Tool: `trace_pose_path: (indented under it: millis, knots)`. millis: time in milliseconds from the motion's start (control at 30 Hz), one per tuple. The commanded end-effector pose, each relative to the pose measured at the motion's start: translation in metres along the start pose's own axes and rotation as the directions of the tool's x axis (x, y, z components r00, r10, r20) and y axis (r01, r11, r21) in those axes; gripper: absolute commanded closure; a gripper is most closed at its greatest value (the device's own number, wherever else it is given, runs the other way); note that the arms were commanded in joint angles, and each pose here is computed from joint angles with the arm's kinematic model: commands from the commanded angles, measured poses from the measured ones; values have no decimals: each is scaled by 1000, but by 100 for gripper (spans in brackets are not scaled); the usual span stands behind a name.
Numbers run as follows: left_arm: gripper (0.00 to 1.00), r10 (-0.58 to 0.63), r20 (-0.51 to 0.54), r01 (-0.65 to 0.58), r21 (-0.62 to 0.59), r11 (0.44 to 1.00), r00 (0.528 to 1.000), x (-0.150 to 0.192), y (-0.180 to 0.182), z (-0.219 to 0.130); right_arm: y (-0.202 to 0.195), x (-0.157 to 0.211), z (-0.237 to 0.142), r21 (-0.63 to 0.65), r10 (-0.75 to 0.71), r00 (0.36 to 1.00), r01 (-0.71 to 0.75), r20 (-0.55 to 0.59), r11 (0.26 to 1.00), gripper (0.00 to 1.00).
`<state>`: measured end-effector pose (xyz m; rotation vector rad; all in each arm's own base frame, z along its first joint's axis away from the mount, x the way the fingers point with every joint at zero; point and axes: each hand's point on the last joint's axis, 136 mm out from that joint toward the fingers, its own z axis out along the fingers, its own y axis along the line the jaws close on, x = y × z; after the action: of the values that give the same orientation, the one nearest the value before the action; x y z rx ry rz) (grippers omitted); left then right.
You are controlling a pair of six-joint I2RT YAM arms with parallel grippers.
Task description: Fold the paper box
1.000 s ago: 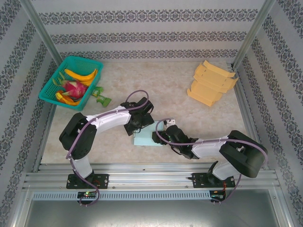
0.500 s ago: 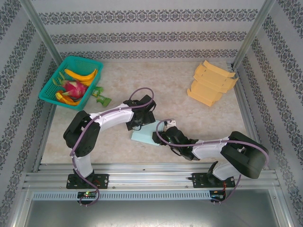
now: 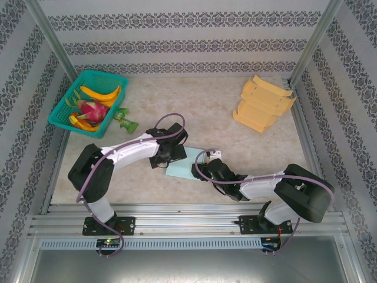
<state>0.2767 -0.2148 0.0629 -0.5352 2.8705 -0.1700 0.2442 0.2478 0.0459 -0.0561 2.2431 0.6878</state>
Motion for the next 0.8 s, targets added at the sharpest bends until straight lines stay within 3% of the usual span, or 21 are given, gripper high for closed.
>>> trace_pose_path:
  millis: [0,367,767]
  knots:
    - [0,-55,-14,56,92,994,998,6,-6,-11,-5,3,-2,17,3,1000,-4,11,1000,39]
    - [0,-98,-98,113,162,980,990,20,-21,12,-3,2,-3,16,2,1000,-2,11,1000,39]
    - [0,-120,-168,145,142,979,978,34,-23,6,-2,-1,-4,15,16,1000,-16,22,1000,39]
